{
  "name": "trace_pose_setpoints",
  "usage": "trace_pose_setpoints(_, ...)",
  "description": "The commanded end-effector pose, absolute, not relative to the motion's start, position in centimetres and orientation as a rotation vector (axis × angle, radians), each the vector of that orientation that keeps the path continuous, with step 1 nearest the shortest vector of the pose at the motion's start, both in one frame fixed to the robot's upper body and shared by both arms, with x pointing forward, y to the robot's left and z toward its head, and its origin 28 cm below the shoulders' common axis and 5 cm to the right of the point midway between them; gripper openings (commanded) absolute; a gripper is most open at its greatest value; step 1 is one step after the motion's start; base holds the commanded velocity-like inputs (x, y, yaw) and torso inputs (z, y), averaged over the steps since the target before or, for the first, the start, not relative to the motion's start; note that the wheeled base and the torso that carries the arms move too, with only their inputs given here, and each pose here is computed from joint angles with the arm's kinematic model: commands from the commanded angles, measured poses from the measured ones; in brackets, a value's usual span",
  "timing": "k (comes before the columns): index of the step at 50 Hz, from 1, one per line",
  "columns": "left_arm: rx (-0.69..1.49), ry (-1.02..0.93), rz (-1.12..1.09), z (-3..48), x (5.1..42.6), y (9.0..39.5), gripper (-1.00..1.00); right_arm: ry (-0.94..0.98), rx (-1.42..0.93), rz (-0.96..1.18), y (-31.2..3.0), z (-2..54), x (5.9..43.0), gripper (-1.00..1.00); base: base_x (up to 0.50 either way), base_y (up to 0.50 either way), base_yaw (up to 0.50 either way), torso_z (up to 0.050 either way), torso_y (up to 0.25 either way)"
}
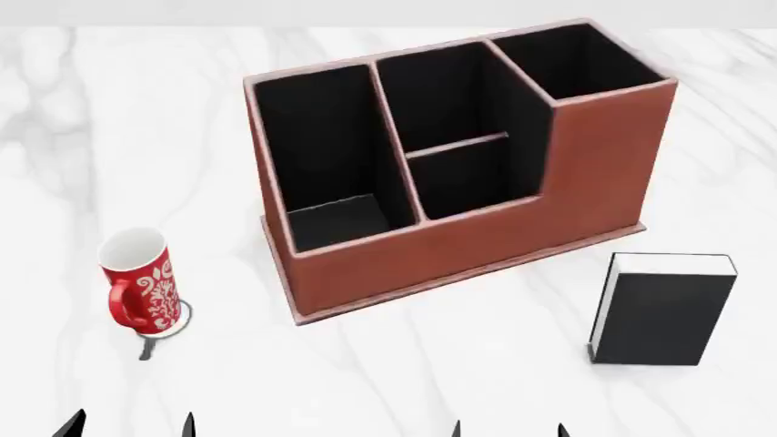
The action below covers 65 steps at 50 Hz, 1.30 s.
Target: Pick up the book and place it in the back compartment of the caddy.
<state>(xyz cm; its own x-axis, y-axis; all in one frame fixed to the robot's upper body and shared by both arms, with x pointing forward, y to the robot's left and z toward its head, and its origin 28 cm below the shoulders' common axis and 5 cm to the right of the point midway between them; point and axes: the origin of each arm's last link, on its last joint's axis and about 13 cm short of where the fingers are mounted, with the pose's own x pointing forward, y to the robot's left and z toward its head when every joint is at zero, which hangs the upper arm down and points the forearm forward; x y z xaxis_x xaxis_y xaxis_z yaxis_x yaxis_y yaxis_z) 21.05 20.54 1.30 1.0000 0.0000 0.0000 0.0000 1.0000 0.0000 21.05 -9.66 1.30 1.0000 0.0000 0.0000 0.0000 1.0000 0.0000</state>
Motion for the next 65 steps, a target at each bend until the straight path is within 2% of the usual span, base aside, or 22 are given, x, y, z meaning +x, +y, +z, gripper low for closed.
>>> trace_pose_setpoints(1,-0.004,0.0,-0.004,1.4,21.1,20.6,1.0,0.0,0.002,0.006,-9.6,1.3,21.0,1.0,0.0,0.0,0.0,0.0,0.0)
trace_pose_setpoints(11,0.012,-0.064,0.003,1.8,20.6,20.7,1.0,-0.02,-0.003,-0.003,-9.3,1.3,20.8,1.0,0.0,0.0,0.0,0.0,0.0)
trace_pose_setpoints(37,-0.007,-0.343,0.046,3.5,18.7,20.6,1.0,-0.299,0.049,-0.086,-9.8,3.3,18.6,1.0,0.0,0.0,0.0,0.0,0.0)
trace_pose_setpoints(65,-0.055,-0.508,0.083,3.9,17.9,20.9,1.0,-0.476,0.095,-0.115,-10.0,4.0,17.2,1.0,0.0,0.0,0.0,0.0,0.0)
